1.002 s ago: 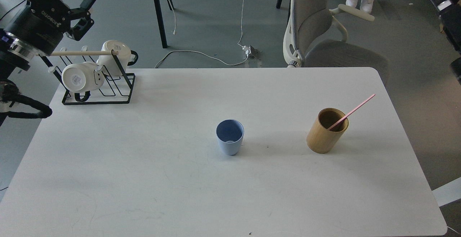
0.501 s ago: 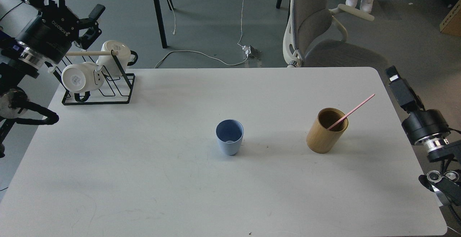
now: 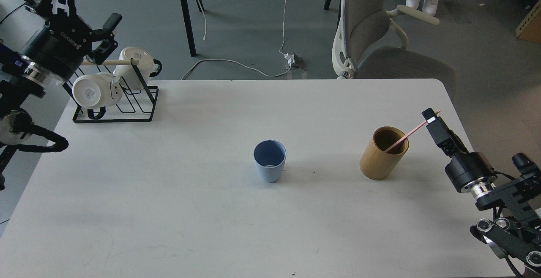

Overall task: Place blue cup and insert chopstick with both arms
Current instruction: 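Move the right gripper to the pink straw in the tan cup, then grasp the pink straw and pull it up out of the tan cup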

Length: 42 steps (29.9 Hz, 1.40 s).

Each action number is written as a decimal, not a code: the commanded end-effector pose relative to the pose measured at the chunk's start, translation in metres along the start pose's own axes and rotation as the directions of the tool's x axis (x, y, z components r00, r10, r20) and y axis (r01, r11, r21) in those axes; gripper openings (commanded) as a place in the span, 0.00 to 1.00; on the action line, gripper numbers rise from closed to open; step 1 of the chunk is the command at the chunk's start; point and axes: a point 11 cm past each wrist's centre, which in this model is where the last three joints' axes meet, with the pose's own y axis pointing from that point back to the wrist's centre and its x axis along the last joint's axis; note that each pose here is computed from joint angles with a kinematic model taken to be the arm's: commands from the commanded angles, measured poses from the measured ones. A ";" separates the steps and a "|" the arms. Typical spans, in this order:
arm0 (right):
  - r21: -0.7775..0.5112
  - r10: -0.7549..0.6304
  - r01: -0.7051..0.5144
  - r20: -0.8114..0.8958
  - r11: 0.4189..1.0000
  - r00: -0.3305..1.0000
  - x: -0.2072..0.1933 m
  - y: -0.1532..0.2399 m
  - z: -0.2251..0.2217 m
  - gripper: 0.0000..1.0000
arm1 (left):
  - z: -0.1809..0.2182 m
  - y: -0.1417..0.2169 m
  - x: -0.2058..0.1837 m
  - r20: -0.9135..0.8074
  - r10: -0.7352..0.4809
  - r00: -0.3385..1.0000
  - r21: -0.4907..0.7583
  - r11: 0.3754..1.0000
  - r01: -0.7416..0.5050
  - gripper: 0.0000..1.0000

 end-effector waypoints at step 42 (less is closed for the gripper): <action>0.365 0.150 -0.130 -0.025 0.922 0.988 0.154 -0.022 -0.146 0.00 | -0.040 0.027 0.016 -0.029 0.089 0.996 0.081 0.993 -0.087 0.98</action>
